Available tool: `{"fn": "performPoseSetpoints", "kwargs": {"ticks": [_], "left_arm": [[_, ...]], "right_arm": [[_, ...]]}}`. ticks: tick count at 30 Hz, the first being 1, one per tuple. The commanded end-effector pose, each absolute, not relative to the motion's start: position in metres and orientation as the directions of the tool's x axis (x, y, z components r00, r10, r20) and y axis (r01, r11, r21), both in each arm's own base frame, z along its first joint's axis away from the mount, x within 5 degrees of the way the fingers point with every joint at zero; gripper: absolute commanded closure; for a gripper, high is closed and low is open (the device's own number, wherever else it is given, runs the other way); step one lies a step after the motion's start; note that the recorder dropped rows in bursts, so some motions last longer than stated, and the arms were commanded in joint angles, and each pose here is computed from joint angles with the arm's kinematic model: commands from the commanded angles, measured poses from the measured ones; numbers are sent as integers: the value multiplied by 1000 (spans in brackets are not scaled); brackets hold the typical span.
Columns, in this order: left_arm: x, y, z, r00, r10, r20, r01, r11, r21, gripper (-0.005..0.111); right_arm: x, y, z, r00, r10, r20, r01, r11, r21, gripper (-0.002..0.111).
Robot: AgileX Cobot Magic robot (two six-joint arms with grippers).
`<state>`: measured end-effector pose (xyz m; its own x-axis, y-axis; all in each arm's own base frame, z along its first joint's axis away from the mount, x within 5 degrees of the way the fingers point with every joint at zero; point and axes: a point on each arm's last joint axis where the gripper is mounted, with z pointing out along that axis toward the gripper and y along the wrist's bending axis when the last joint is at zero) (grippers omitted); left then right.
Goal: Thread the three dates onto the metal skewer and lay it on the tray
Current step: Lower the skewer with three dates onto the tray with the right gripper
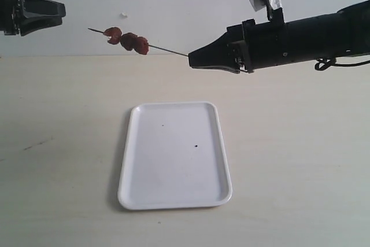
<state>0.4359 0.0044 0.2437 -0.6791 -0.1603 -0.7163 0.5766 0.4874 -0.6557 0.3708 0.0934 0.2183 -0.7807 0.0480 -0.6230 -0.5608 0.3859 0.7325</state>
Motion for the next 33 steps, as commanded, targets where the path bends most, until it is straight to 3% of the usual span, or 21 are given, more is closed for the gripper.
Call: {"fn": "performPoseSetpoints", "kwargs": {"ticks": [1,4,9,14,19,25,33], "left_arm": [[436,17,248,-658,-204,-725,570,494,-656,64],[436,21,248,-659,-213,-721,562,497,-661,64],[436,20,249,-661,-232,-713,555,487,-674,64],[436,17,250,-662,-232,-713,558,483,-675,64],[437,14,250,-662,-233,-713,562,476,-677,64],[437,14,251,-658,-234,-716,565,475,-675,64],[437,14,251,-658,-234,-716,565,475,-675,64]], "right_arm": [[370,93,225,-844,99,-527,-466,351,812,108],[369,92,223,-848,79,-525,-466,362,807,108],[363,89,206,-800,-123,-587,-568,471,675,108],[361,85,186,-809,-103,-579,-496,647,579,108],[352,91,178,-751,-143,-645,-476,794,378,108],[330,118,189,-621,-284,-730,-548,824,146,108],[303,143,174,-562,-424,-710,-464,872,-153,108]]}}
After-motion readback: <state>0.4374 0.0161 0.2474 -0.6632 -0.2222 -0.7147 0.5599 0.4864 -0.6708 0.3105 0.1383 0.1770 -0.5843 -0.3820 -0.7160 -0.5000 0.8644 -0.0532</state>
